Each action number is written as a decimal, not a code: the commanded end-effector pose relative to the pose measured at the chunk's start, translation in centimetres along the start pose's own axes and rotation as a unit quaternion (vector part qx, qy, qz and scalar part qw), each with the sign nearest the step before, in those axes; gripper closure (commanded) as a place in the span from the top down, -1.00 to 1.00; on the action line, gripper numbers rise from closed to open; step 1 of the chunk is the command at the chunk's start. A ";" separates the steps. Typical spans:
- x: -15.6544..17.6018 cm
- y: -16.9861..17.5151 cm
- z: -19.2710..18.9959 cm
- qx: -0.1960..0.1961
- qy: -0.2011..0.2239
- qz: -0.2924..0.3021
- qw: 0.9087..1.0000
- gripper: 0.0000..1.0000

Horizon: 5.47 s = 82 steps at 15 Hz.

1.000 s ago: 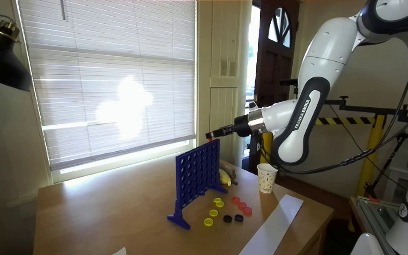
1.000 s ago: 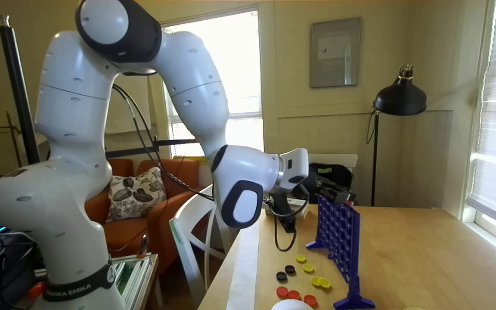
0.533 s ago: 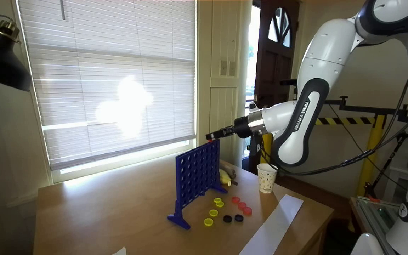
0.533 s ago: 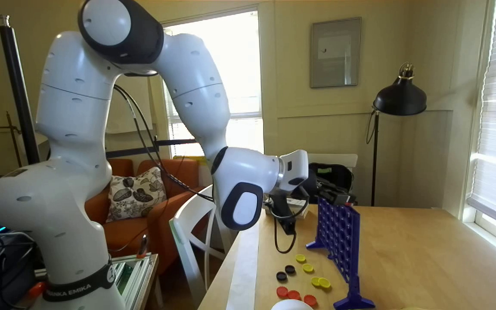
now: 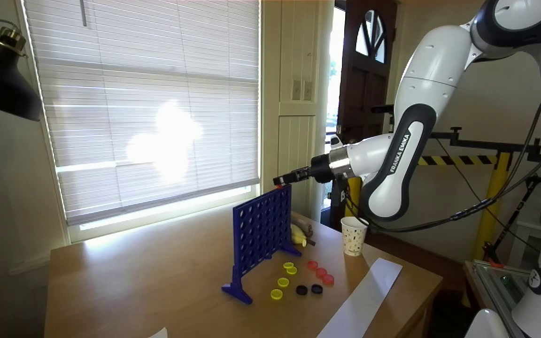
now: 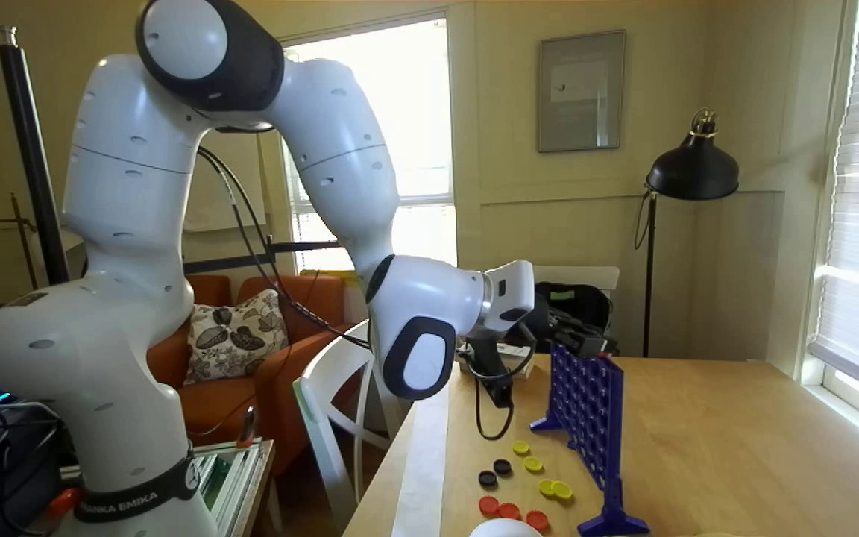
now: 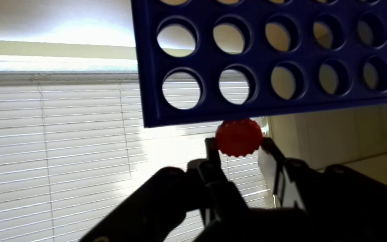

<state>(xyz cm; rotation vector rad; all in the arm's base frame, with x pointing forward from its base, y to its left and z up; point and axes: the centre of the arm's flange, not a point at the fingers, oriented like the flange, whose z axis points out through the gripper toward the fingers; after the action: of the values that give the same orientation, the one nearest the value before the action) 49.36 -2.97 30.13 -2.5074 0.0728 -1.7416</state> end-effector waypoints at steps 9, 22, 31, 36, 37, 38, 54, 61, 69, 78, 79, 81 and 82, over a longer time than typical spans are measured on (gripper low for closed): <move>-0.5 0.4 1.3 -0.005 0.008 -0.006 1.000 -0.80; -1.0 -0.2 0.9 -0.004 0.010 -0.008 1.000 -0.80; -1.5 -0.2 0.6 -0.003 0.027 -0.014 1.000 -0.80; -1.6 0.1 0.4 -0.008 0.033 -0.013 0.999 -0.80; -1.6 0.2 0.3 -0.010 0.035 -0.011 0.999 -0.80; -1.6 0.2 0.3 -0.012 0.035 -0.010 0.999 -0.80; -1.8 0.1 0.7 -0.010 0.028 -0.008 1.000 -0.80; -2.0 -0.2 0.7 -0.014 0.025 -0.003 1.000 -0.80; -1.0 0.2 0.4 -0.007 0.031 -0.002 0.999 -0.30; -0.9 0.0 0.3 -0.010 0.037 -0.005 0.999 -0.80; -0.8 0.0 0.2 -0.012 0.041 -0.006 0.999 -0.80; -0.6 -0.1 -0.1 -0.015 0.049 -0.010 0.999 -0.80; -0.5 -0.1 -0.2 -0.015 0.053 -0.012 0.998 -0.80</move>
<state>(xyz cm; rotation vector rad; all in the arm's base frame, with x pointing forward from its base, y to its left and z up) 49.39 -3.05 29.20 -2.4579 0.0795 -1.8412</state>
